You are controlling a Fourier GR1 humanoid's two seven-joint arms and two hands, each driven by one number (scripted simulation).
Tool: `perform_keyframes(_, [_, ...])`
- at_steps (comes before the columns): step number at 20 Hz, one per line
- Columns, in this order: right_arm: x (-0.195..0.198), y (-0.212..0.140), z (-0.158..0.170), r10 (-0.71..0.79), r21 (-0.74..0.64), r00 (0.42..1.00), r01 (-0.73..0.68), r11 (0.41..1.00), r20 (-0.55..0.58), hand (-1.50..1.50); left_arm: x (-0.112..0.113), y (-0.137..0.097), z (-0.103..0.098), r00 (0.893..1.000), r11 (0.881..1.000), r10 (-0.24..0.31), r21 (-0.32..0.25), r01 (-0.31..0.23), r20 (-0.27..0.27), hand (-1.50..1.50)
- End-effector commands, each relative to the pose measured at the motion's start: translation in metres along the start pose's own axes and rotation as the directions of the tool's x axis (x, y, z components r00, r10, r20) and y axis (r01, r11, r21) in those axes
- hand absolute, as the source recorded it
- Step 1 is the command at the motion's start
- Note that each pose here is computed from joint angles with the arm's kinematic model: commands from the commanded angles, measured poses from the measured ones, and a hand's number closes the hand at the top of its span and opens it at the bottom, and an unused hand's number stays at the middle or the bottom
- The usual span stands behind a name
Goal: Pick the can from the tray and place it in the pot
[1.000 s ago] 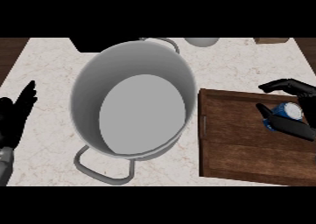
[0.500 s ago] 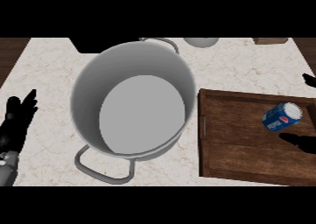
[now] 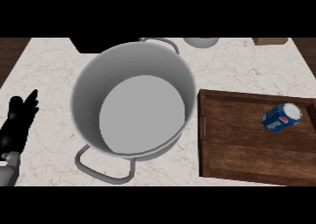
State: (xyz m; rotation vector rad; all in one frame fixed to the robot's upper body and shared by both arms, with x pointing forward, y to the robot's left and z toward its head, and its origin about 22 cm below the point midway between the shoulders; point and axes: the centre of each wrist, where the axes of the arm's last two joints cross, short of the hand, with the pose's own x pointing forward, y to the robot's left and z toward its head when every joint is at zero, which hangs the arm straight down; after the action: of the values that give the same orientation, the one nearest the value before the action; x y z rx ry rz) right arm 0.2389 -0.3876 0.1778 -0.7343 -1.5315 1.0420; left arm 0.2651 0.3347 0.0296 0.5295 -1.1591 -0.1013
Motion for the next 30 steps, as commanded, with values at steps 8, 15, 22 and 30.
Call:
perform_keyframes(8, [0.038, -0.021, -0.01, 0.178, 0.385, 0.975, -0.116, 0.916, -0.131, -1.5, -0.002, 0.001, 0.004, 1.0, 1.0, 0.006, 0.007, -0.006, -0.004, 0.0])
perform_keyframes(15, [0.013, 0.017, -0.028, 0.21, 0.391, 0.955, -0.115, 0.913, -0.209, -1.5, -0.009, -0.016, 0.0, 1.0, 1.0, 0.0, -0.008, 0.001, 0.001, 0.0])
perform_keyframes(22, [-0.003, 0.035, -0.027, 0.219, 0.418, 0.947, -0.104, 0.903, -0.236, -1.5, -0.016, -0.021, 0.002, 1.0, 1.0, 0.01, 0.002, -0.01, -0.002, 0.0])
perform_keyframes(30, [0.004, 0.066, -0.043, 0.209, 0.394, 0.953, -0.11, 0.913, -0.218, -1.5, -0.003, 0.009, -0.001, 1.0, 1.0, 0.004, 0.008, -0.004, -0.006, 0.0])
